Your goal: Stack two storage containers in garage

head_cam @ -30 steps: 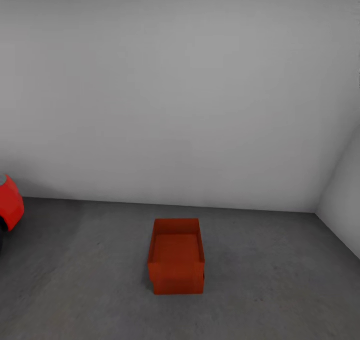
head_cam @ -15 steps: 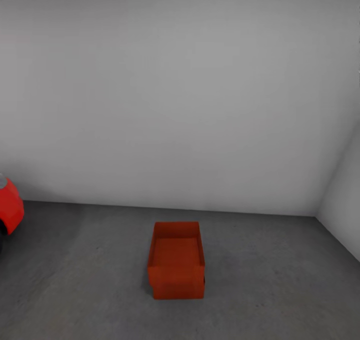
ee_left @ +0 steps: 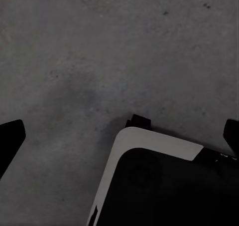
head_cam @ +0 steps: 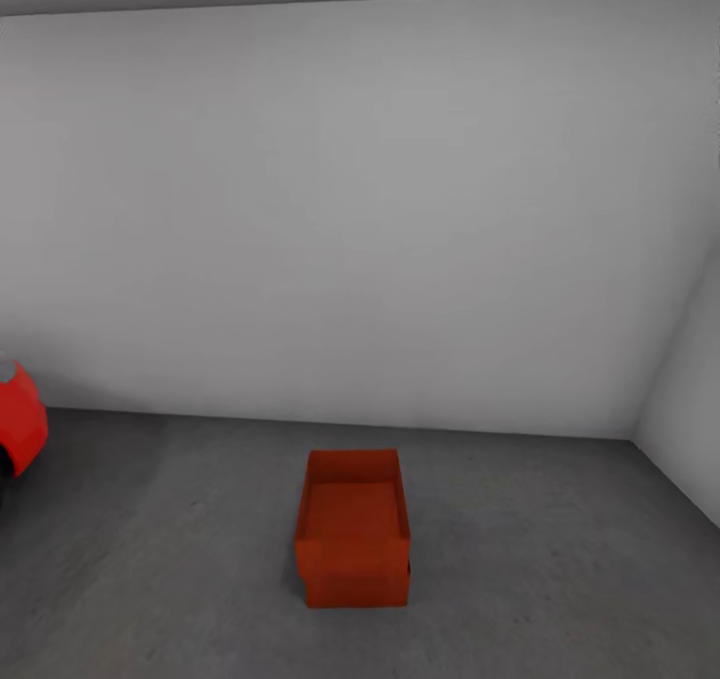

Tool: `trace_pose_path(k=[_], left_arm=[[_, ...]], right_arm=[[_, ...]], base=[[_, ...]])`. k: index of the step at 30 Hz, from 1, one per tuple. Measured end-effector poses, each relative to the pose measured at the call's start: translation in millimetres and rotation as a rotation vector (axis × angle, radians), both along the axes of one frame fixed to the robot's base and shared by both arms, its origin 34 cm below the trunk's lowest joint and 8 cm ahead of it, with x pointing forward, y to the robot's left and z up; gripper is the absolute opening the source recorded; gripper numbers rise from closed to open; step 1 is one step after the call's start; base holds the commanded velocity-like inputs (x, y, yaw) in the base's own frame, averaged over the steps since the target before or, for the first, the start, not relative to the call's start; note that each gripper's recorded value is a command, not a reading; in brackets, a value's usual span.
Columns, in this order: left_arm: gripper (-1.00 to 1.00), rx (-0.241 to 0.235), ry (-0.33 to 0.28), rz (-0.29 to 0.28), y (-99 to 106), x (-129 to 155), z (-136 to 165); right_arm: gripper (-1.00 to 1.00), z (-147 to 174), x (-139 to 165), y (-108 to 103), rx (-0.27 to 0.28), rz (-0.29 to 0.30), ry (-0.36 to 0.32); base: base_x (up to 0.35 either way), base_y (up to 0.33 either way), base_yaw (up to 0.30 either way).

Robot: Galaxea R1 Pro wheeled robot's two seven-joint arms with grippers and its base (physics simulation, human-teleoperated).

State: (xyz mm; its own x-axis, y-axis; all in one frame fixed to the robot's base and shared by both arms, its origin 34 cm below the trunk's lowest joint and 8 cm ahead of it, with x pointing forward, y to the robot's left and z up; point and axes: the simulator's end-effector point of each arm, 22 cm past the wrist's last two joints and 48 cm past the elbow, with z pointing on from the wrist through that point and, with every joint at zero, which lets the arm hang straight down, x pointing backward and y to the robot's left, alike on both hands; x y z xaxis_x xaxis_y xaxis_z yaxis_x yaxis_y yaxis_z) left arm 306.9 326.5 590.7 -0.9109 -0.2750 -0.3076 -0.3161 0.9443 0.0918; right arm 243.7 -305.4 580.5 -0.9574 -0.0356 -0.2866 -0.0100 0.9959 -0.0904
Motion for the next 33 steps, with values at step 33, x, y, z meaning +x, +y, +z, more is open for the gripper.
trace_pose_path(k=[33], left_arm=[[1.00, 0.000, -0.053, 0.000, 0, 19, 10]], right_arm=[[1.00, 7, 20, 0, 0.000, 0.000, -0.053]], base=[[0.000, 0.000, 0.000]])
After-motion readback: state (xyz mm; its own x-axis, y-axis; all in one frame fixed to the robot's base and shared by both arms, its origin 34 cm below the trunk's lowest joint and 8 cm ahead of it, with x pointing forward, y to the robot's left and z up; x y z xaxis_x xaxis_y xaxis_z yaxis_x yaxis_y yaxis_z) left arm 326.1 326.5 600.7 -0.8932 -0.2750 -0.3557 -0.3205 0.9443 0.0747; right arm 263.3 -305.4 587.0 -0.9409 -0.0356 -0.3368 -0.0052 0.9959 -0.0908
